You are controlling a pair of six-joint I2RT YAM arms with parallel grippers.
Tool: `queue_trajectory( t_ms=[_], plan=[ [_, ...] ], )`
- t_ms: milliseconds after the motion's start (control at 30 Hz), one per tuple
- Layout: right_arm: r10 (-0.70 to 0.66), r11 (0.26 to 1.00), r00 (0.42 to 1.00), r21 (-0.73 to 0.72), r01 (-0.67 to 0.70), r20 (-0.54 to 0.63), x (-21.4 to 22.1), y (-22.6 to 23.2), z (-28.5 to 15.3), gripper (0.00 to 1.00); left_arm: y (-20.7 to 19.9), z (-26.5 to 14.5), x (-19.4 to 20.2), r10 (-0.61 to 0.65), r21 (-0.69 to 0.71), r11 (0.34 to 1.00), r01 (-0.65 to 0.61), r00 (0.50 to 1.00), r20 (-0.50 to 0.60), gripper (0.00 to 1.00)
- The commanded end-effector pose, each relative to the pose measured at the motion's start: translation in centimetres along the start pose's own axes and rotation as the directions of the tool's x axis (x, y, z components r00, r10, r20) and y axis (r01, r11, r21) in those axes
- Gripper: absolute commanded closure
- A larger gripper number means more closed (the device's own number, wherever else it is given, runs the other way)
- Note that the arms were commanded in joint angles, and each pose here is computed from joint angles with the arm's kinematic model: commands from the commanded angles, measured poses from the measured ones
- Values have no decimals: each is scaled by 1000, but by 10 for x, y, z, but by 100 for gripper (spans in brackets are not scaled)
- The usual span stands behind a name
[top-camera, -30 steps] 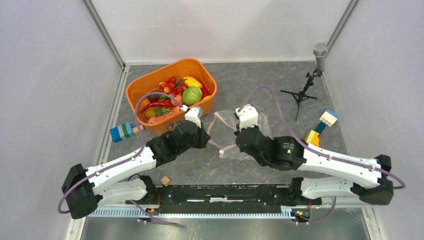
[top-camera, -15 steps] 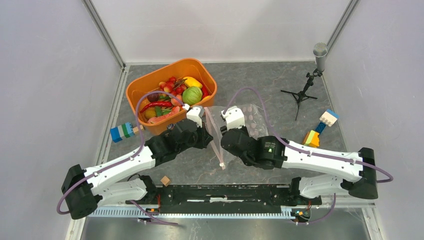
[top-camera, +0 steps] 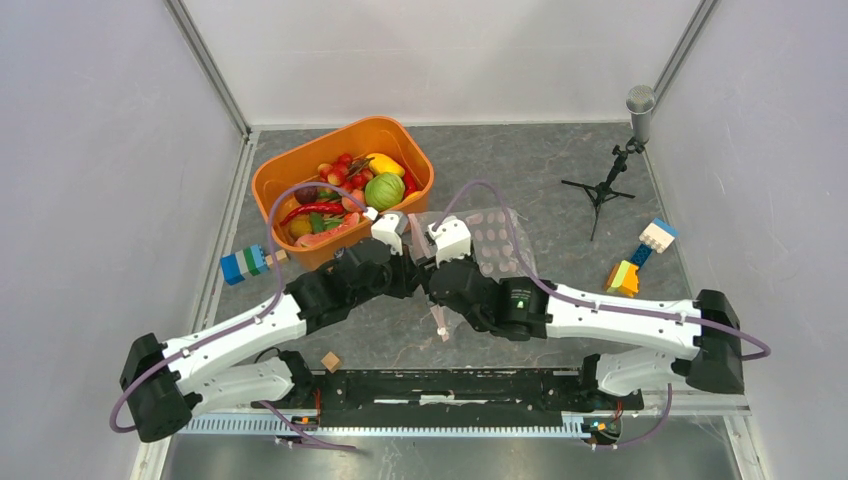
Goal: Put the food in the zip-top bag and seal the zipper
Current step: Unzip the zipper food storage bag.
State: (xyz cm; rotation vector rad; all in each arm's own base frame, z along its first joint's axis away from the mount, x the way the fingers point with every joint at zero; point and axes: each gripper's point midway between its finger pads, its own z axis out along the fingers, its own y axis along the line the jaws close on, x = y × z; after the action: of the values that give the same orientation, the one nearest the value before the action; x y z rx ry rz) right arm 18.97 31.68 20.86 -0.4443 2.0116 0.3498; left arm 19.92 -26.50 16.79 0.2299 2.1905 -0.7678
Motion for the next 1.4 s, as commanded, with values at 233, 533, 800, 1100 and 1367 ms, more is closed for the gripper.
queue_trajectory(
  t_ms=[233,533,800,1100,1367],
  plan=[
    [-34,985,999,170,30,21,7,-20,13,48,-26,-17,-28,-45,93,995,38,996,74,98],
    [-40,971,999,235,30,37,4,-48,-8,94,8,-19,-26,7,-72,997,-2,997,81,98],
    [-34,974,998,226,20,61,-9,-74,-40,100,66,-25,-21,126,-355,929,-107,991,32,98],
    [-32,951,998,309,16,48,-18,-96,-59,100,22,-6,-39,150,-189,972,-141,988,36,92],
    [-25,947,998,322,7,52,-30,-91,-35,100,-16,11,-54,201,-63,978,-200,980,5,58]
  ],
)
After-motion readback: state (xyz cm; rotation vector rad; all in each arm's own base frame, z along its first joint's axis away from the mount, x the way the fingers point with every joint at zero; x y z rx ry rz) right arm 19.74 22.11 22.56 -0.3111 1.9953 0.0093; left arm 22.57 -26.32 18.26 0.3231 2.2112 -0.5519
